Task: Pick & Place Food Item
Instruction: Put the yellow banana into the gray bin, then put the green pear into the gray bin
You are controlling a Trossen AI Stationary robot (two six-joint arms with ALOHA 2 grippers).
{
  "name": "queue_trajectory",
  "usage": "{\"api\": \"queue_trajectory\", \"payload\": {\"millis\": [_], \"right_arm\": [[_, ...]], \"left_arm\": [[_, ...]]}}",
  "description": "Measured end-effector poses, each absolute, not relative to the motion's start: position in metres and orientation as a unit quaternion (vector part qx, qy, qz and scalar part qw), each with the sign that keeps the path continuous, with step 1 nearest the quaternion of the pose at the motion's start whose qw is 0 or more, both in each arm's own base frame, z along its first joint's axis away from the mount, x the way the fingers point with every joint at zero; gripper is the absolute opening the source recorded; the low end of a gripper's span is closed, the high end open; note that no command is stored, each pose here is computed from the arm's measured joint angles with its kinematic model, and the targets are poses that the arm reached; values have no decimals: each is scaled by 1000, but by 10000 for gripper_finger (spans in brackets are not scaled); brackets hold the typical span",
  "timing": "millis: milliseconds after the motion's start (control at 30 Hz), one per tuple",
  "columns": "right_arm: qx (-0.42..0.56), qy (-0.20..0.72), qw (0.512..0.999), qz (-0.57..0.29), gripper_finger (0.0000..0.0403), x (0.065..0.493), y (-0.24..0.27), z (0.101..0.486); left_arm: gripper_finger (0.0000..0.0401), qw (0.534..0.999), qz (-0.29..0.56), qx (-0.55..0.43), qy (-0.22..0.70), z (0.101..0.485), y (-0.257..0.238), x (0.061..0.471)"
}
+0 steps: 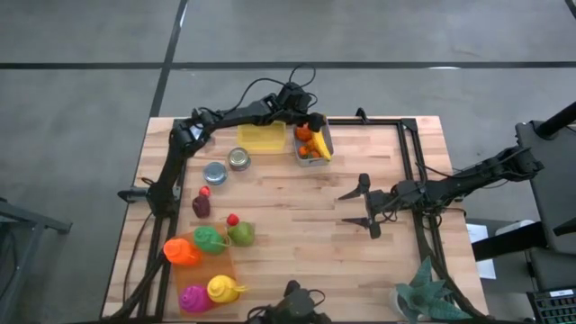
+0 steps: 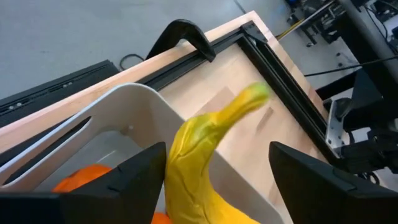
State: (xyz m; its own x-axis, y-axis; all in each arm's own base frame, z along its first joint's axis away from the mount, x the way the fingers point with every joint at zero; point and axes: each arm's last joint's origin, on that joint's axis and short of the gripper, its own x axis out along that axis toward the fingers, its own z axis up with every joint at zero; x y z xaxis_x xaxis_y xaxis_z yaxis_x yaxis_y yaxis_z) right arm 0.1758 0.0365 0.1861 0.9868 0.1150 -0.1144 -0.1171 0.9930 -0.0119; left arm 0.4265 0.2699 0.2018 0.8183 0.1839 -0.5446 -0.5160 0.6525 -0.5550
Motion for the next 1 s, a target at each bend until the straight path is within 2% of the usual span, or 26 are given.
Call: {"api": "queue_trajectory", "payload": {"millis": [233,733,1000], "right_arm": [[-9,57,997,58,306,176,37,186],[-9,54,997,58,306,176,37,187],[-9,54,997,58,306,176,37,187]], "left_arm": [[289,874,207,-350,267,216,270,425],[289,847,248,-369,291,208,269,420],[289,848,221,-380,297,222,262,416]]}}
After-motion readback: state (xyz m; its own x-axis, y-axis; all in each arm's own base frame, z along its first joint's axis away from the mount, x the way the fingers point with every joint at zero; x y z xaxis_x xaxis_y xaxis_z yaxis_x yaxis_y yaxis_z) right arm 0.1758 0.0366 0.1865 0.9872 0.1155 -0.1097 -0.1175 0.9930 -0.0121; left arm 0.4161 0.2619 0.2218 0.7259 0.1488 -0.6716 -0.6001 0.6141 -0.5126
